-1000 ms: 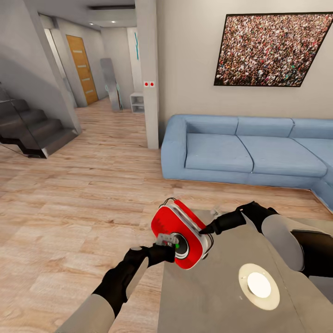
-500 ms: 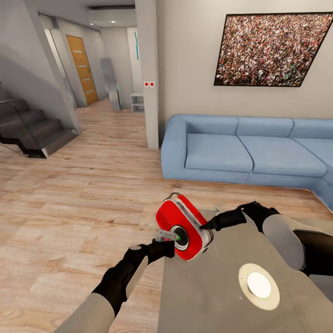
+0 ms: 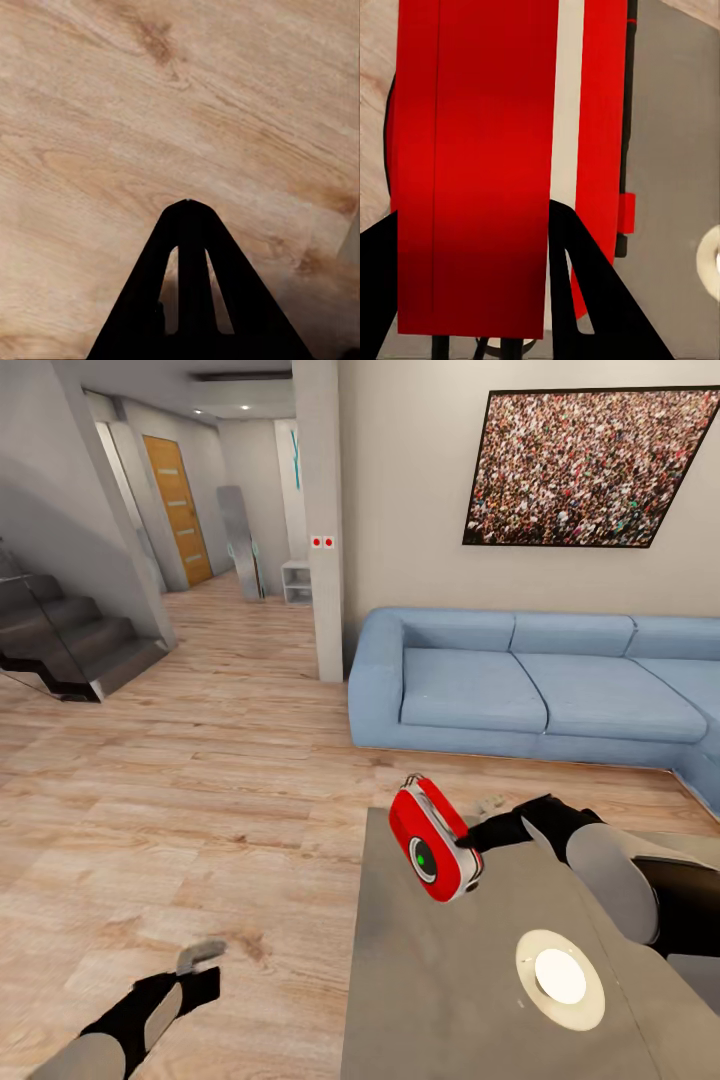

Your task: Turn on the radio receiver that's on the table in the living room.

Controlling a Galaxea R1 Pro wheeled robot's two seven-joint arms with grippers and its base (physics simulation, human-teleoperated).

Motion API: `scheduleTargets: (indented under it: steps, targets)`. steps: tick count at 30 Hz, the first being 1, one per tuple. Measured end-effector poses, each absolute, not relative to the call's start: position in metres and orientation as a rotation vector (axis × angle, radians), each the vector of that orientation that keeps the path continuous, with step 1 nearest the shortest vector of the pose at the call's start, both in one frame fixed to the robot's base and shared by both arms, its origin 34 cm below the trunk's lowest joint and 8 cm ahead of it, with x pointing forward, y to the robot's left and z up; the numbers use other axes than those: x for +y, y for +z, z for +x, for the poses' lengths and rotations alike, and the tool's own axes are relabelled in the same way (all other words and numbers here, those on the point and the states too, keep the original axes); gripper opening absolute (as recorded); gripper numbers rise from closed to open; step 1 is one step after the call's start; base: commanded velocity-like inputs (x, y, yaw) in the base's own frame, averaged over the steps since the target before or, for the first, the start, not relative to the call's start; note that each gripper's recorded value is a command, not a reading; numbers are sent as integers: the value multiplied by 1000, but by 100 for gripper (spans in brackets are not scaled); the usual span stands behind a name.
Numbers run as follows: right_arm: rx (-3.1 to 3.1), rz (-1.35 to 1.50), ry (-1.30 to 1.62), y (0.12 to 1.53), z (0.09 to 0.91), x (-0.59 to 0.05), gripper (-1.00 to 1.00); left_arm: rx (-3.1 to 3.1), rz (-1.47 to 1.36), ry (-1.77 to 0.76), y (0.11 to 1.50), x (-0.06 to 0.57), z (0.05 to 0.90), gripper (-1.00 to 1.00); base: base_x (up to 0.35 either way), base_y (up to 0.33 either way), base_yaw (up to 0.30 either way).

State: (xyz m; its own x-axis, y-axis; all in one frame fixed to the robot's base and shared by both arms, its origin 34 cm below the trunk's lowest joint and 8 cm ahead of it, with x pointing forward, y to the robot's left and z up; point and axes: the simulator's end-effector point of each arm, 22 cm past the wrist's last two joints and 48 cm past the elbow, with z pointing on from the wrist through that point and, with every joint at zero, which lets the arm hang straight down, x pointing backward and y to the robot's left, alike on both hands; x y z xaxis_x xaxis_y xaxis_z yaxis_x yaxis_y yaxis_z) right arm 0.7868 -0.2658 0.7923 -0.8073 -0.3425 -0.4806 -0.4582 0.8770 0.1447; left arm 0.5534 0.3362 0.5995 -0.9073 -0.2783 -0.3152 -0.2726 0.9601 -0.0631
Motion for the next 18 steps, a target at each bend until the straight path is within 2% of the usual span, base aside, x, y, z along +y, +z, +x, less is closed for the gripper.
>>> scheduleTargets:
  steps: [3, 12, 18]
  targets:
    - [2653, -552, 357, 788, 779, -268, -100, 2851, -454, 88, 564, 363, 462, -100, 0, 0, 0]
    - [2779, -489, 345, 779, 759, -276, -100, 2848, -448, 120, 556, 366, 429, -100, 0, 0, 0]
    - [2805, -470, 225, 768, 758, -285, -100, 2854, -446, 117, 555, 365, 425, -100, 0, 0, 0]
